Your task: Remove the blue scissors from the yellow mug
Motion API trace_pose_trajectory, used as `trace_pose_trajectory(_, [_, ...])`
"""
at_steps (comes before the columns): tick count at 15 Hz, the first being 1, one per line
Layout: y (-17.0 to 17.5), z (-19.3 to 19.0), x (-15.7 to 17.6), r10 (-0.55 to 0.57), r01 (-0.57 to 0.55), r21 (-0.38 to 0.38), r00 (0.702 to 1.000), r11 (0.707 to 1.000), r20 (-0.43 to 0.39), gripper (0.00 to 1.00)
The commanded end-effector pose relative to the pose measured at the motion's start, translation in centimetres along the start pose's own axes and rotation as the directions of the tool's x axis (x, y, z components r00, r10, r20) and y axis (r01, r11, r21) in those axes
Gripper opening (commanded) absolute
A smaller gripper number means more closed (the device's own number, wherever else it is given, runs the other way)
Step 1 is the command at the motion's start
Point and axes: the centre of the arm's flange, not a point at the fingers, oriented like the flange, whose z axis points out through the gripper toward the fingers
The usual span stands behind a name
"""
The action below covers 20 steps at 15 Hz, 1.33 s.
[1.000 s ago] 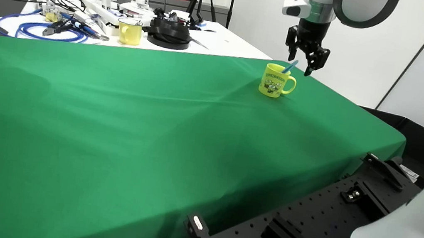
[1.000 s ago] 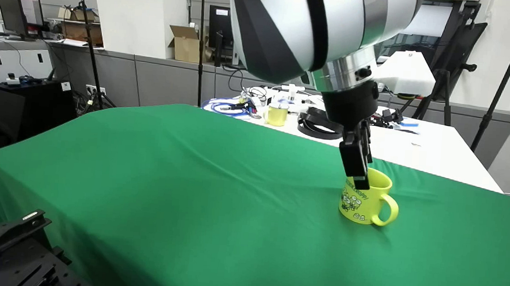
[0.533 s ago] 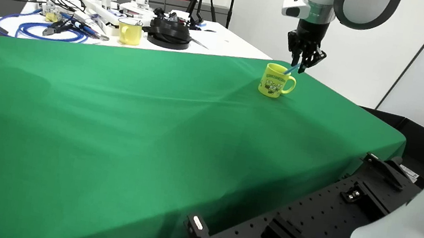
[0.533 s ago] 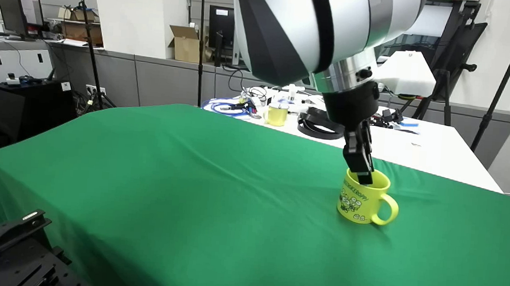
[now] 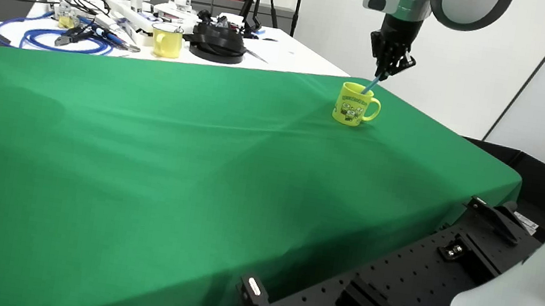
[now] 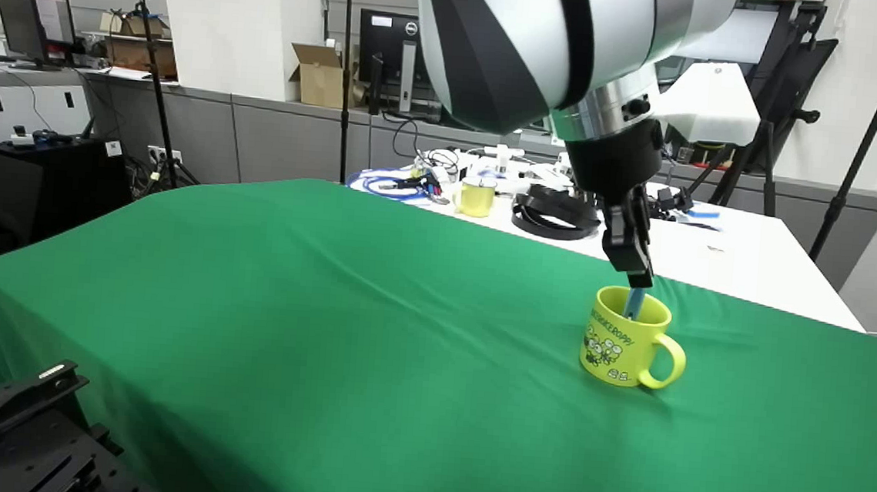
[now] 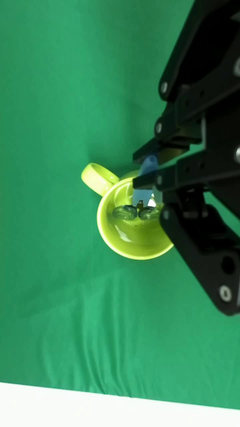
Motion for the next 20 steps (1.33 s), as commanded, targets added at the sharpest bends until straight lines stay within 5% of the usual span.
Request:
trace_pose_trajectory(1, [1.2,-0.9,-0.8,0.062,-0.062,0.001,0.997,0.998,0.043,0.02])
trace_pose_trajectory(10, [5.9,-7.1,-0.9,0.178,-0.186,0.068,0.978,0.980,0.107,0.02])
trace_pose_trajectory(20, [10.5,-13.7,-2.8,0.233,-0.240,0.032,0.960,0.970,0.158,0.02])
